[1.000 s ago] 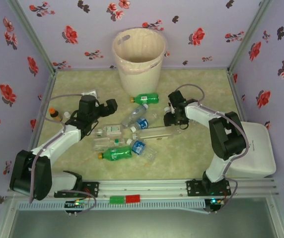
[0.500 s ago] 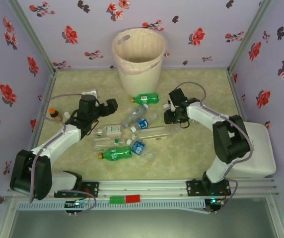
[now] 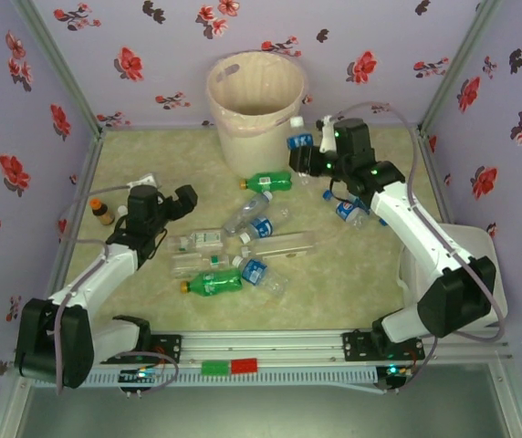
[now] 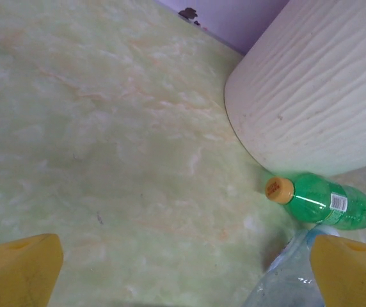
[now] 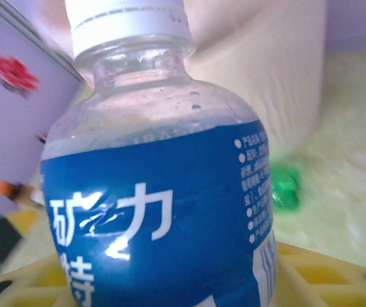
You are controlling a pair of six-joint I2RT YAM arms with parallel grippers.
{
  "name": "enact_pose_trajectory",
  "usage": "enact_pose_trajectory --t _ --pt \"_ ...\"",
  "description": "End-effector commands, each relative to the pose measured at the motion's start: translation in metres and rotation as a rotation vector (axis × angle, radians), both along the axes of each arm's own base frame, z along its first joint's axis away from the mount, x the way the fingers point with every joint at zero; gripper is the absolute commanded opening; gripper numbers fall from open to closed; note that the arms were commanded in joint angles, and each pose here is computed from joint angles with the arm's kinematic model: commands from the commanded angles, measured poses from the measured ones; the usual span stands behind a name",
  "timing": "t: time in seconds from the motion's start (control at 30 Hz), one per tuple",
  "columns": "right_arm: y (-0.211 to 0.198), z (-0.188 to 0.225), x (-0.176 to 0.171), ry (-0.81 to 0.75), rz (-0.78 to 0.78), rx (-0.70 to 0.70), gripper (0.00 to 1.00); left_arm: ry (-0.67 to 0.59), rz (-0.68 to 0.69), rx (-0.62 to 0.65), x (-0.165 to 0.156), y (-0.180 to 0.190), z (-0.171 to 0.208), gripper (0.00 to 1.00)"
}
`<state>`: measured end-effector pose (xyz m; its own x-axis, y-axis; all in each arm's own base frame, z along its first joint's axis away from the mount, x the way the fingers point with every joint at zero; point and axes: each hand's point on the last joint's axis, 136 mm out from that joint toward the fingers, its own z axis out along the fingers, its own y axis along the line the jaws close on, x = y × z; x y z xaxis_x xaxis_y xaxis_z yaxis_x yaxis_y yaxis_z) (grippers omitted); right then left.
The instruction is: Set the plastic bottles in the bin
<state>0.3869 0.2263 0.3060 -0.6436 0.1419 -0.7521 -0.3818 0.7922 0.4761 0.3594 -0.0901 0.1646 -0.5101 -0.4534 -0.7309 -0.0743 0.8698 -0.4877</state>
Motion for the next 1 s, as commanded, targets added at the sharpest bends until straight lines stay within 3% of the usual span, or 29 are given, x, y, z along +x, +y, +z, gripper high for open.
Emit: enact_pose_trajectory --t 0.0,0.23,0.53,0.7,0.8,0.97 --pt "0.022 0.076 0.020 -0.167 0.015 0.216 0.47 -0.032 0.014 -0.017 -0.001 0.003 0.012 1.00" --pt "0.042 0.122 0.073 -0.316 -0.020 0.393 0.47 -0.001 -0.015 -0.032 -0.011 -0.001 0.005 0.99" --pt "0.075 0.135 0.129 -0.397 0.003 0.520 0.47 0.035 -0.029 -0.049 -0.022 -0.003 -0.005 1.00" --pt "0.094 0.124 0.146 -0.390 0.014 0.507 0.49 0.033 -0.035 -0.042 -0.025 -0.002 -0.003 0.99" --pt "0.099 0.110 0.155 -0.368 0.000 0.487 0.53 0.033 -0.039 -0.036 -0.026 -0.002 -0.002 1.00" --pt "0.101 0.102 0.161 -0.362 -0.016 0.465 0.72 0.031 -0.040 -0.028 -0.029 0.000 0.000 0.99"
